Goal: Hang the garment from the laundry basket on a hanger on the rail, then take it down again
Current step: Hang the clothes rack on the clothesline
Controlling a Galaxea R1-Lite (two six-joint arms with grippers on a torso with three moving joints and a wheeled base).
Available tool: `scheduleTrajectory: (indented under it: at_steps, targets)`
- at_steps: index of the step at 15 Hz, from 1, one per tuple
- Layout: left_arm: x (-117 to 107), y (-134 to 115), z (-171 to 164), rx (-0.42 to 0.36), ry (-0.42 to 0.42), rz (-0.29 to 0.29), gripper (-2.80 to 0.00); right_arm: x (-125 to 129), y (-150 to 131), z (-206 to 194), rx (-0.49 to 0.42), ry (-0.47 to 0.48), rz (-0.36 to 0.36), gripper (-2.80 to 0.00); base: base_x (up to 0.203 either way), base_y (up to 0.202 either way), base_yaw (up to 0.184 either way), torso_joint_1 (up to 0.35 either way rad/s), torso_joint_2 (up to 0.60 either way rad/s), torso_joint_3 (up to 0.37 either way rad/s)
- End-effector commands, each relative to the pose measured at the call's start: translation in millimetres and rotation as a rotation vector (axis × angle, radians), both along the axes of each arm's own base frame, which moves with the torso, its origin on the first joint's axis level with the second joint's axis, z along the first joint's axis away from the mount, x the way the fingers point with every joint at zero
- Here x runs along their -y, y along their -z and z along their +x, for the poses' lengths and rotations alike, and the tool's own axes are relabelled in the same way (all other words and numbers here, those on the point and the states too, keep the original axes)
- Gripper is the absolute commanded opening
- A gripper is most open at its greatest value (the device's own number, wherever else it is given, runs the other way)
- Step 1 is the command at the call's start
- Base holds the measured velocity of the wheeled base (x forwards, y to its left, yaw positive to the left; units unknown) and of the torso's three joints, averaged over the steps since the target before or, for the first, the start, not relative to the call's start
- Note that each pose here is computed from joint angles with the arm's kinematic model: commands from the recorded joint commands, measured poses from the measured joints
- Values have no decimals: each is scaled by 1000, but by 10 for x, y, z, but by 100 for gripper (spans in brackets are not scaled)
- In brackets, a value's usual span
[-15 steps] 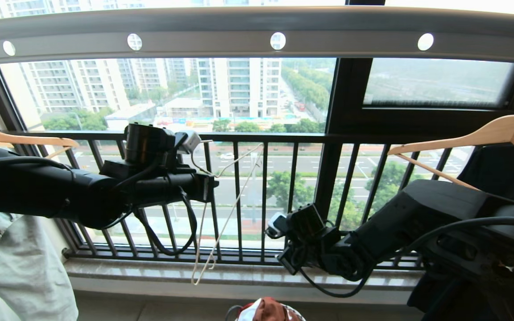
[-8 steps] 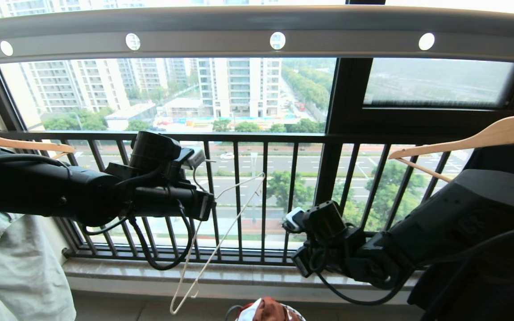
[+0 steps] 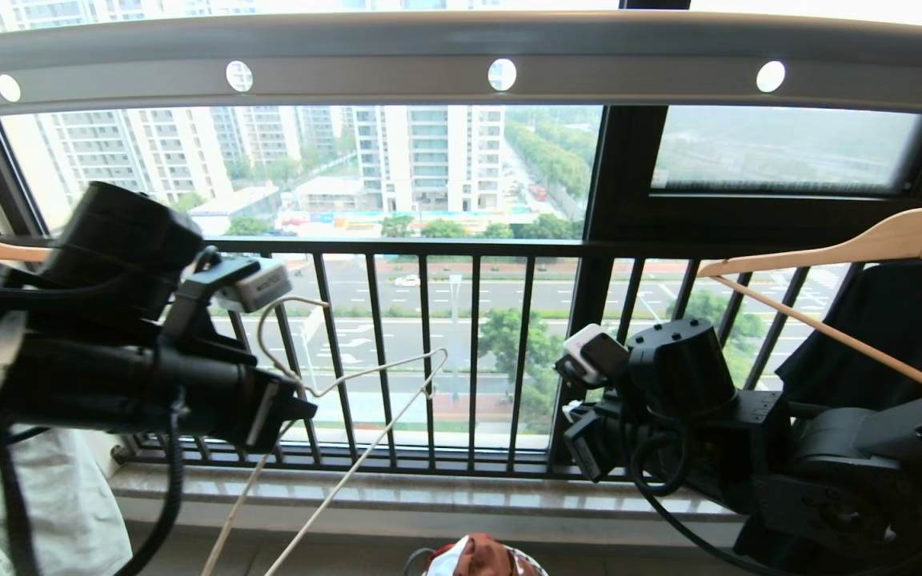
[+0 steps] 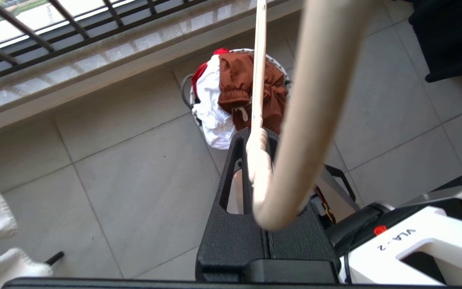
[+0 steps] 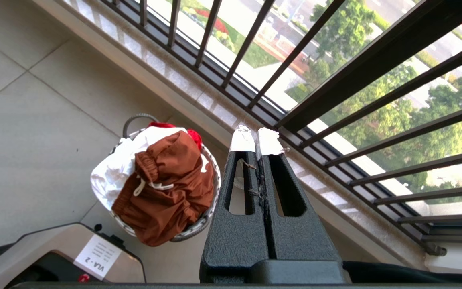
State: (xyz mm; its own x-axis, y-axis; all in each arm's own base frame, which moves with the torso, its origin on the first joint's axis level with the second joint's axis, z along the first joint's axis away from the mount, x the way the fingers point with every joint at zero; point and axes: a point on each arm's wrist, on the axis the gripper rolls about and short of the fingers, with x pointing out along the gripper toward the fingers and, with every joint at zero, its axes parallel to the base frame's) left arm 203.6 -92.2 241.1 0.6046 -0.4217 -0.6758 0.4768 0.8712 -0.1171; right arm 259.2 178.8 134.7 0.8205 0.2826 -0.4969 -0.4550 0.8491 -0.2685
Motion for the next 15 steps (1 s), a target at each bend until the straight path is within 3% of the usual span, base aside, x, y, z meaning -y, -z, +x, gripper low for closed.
scheduleTrajectory:
  at_steps: [1, 4, 6, 8, 12, 15]
  targets:
    - [-277, -269, -591, 86, -62, 20, -280, -8, -91, -30, 28, -14, 12, -280, 0, 0, 0, 0, 0, 0]
    - [-519, -327, -1047, 192, -188, 71, -280, -5, -105, -33, 29, -21, 21, -280, 0, 0, 0, 0, 0, 0]
    - [-678, -394, -1163, 283, -417, 170, -280, -25, -90, -59, 24, -31, 18, -280, 0, 0, 0, 0, 0, 0]
    - [-744, -471, -1195, 347, -565, 204, -280, -30, -71, -53, 18, -31, 15, -280, 0, 0, 0, 0, 0, 0]
    - [-785, -519, -803, 450, -880, 243, -280, -19, -35, -67, 7, -31, 7, -280, 0, 0, 0, 0, 0, 0]
    - [-892, -494, -472, 507, -1043, 246, -280, -8, -5, -82, -3, -31, 0, -280, 0, 0, 0, 0, 0, 0]
